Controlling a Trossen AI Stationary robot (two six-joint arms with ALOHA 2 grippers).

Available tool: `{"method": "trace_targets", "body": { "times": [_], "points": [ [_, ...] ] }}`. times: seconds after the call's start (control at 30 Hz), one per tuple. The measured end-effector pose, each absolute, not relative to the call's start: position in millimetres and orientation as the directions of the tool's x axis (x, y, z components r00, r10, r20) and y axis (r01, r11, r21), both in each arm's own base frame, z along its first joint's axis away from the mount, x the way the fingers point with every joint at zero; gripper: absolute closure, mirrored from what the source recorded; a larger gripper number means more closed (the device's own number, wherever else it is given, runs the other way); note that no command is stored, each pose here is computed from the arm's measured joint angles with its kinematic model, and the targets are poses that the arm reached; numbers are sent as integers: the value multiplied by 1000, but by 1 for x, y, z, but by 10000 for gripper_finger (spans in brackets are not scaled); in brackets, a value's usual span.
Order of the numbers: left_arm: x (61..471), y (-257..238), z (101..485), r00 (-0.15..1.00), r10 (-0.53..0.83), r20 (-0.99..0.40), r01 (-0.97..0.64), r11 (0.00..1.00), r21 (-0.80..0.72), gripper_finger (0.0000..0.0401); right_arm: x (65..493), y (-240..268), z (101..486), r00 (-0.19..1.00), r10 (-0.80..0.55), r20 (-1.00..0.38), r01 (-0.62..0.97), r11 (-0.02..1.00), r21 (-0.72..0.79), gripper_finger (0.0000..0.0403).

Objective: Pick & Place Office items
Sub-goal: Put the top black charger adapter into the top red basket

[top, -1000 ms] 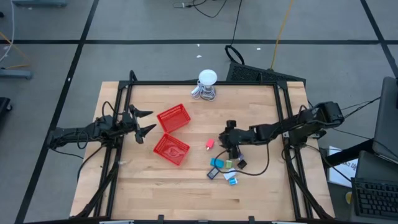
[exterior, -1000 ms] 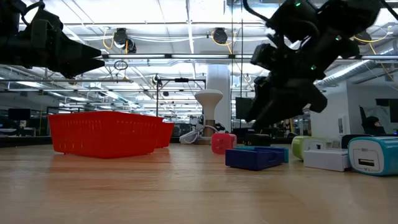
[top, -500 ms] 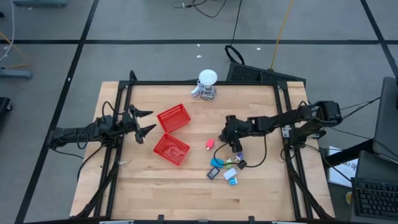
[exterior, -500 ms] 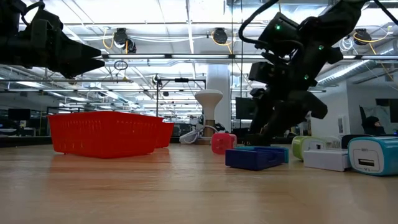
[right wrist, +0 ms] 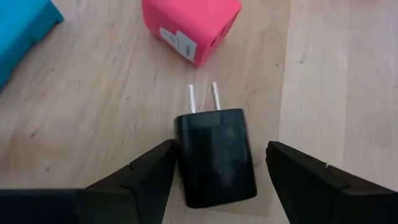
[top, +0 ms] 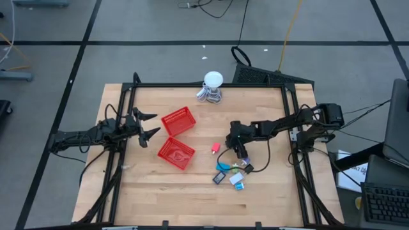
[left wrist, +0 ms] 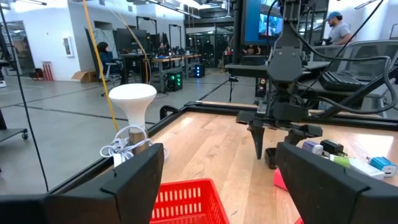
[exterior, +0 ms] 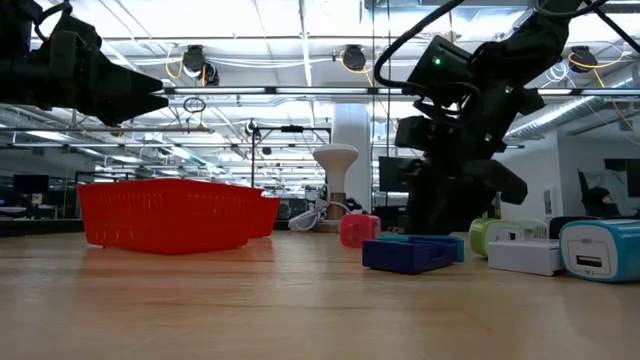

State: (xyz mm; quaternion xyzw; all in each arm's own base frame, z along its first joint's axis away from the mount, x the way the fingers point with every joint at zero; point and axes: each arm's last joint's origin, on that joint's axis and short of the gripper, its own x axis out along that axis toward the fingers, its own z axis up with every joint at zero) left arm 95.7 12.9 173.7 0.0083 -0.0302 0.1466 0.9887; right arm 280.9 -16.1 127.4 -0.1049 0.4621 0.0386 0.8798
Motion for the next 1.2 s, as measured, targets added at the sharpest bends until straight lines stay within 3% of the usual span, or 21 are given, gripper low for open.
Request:
{"method": "trace_targets", "body": {
  "times": [0.13, 0.33, 0.53, 0.87, 1.2],
  "points": [
    [96, 13, 174, 955, 289, 62, -290, 957, 7, 76, 278, -16, 130, 564, -28, -825, -128, 984, -121, 185],
    [96, 13, 174, 955, 289, 62, -290, 957, 8, 74, 276, -16, 137, 574, -27, -819, -35, 998, -57, 265],
    [96, 13, 174, 955, 290, 62, -291, 957, 8, 86, 272, -12, 157, 635, 24, -772, 19, 999, 47, 265],
    [96, 13, 174, 955, 289, 63, -290, 957, 7, 92, 256, -4, 218, 869, 10, -495, -3, 1000, 16, 265],
    [96, 13, 175, 955, 289, 73, -290, 957, 0, 73, 243, -2, 218, 993, 16, -116, -18, 1000, -9, 265]
  ]
}}
